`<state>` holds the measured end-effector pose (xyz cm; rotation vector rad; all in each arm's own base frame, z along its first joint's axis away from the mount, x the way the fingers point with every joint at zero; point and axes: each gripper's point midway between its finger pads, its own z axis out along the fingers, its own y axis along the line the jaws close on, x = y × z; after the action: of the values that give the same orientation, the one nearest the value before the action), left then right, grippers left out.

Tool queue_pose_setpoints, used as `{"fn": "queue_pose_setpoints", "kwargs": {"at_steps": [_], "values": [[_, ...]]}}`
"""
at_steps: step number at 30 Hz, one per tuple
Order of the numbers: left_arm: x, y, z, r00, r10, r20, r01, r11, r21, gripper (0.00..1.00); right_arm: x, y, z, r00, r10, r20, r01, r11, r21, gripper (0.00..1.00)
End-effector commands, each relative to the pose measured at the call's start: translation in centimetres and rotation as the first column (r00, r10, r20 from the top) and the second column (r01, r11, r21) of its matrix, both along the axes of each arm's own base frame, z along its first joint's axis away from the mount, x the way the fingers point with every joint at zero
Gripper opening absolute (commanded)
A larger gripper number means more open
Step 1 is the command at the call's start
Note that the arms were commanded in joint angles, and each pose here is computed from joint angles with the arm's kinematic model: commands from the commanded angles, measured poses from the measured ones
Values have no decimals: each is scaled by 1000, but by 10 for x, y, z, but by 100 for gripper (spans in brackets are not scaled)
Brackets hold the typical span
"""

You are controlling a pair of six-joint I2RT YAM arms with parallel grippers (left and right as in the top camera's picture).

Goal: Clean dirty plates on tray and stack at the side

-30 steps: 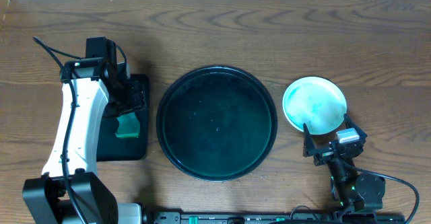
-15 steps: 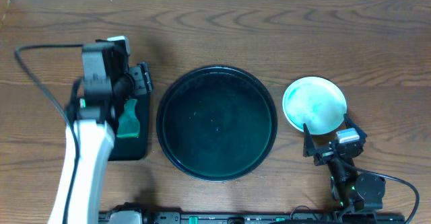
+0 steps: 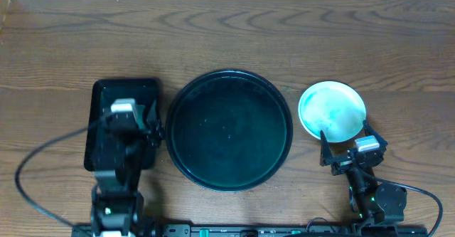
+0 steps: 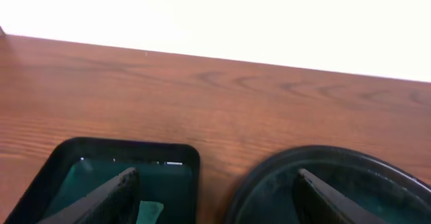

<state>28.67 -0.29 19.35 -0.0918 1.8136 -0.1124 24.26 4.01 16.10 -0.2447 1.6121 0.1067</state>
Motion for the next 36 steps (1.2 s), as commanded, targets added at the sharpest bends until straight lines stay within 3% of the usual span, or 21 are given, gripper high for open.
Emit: {"fn": "queue_pose_setpoints", "kwargs": {"at_steps": [1, 16, 27, 36], "values": [[-11, 4, -10, 998, 16, 61, -18, 999, 29, 72, 0, -1, 0, 1000, -1, 4, 1, 1000, -9, 99], [-32, 11, -29, 979, 50, 197, -64, 996, 66, 72, 0, -1, 0, 1000, -1, 4, 1, 1000, -9, 99], [-43, 15, -58, 994, 72, 88, -78, 994, 74, 72, 0, -1, 0, 1000, -1, 4, 1, 1000, -9, 99], [-43, 15, -58, 994, 71, 87, -78, 994, 74, 72, 0, -1, 0, 1000, -1, 4, 1, 1000, -9, 99]]}}
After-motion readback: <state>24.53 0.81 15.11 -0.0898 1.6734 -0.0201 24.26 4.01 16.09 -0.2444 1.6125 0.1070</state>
